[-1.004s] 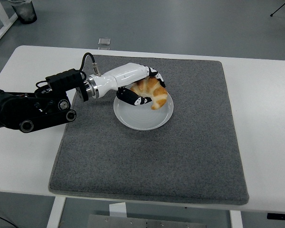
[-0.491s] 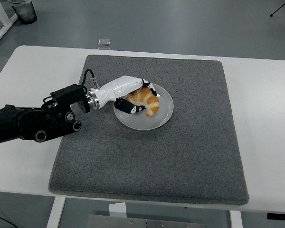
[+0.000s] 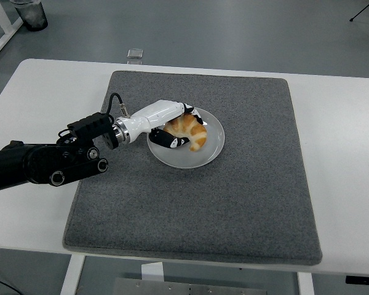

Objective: Place the bread on the plate

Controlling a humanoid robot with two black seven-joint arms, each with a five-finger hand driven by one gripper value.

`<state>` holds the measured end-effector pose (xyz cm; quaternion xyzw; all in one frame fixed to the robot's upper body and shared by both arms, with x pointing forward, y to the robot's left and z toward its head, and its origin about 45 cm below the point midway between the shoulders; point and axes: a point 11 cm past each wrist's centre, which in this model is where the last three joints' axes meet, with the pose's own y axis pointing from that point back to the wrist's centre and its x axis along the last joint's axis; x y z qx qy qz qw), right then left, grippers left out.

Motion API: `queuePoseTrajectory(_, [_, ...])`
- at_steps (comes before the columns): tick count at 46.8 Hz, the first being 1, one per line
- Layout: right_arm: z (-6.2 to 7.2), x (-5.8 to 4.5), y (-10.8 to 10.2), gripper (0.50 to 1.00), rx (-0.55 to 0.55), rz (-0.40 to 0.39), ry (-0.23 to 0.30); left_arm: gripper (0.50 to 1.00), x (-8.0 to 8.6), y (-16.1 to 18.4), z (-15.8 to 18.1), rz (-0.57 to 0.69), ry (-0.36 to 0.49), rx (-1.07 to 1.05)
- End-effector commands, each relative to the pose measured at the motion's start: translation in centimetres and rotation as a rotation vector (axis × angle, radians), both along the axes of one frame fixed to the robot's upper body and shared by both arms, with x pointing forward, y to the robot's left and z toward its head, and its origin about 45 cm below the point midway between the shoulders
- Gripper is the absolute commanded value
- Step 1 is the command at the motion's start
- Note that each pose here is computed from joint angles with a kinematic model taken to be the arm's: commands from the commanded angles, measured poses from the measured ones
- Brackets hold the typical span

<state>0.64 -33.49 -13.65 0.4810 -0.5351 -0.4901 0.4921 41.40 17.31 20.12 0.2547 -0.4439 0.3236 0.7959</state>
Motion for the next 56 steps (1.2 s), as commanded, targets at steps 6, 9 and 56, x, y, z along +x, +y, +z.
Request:
queuePoseTrajectory(6, [0.00,0.00,0.00,0.952,0.000,0.000,0.000,0.574,-0.23,0.25,-0.43,0.009,0.005,-0.003])
queuePoseTrajectory(9, [0.00,0.00,0.00,0.952,0.000,0.000,0.000,0.585,-0.26,0.40,-0.56,0.012,0.007,-0.001])
queuePoseTrajectory(56, [0.00,0.00,0.00,0.952,0.000,0.002,0.000,0.889,-0.21,0.56,-0.56,0.027,0.017,-0.018])
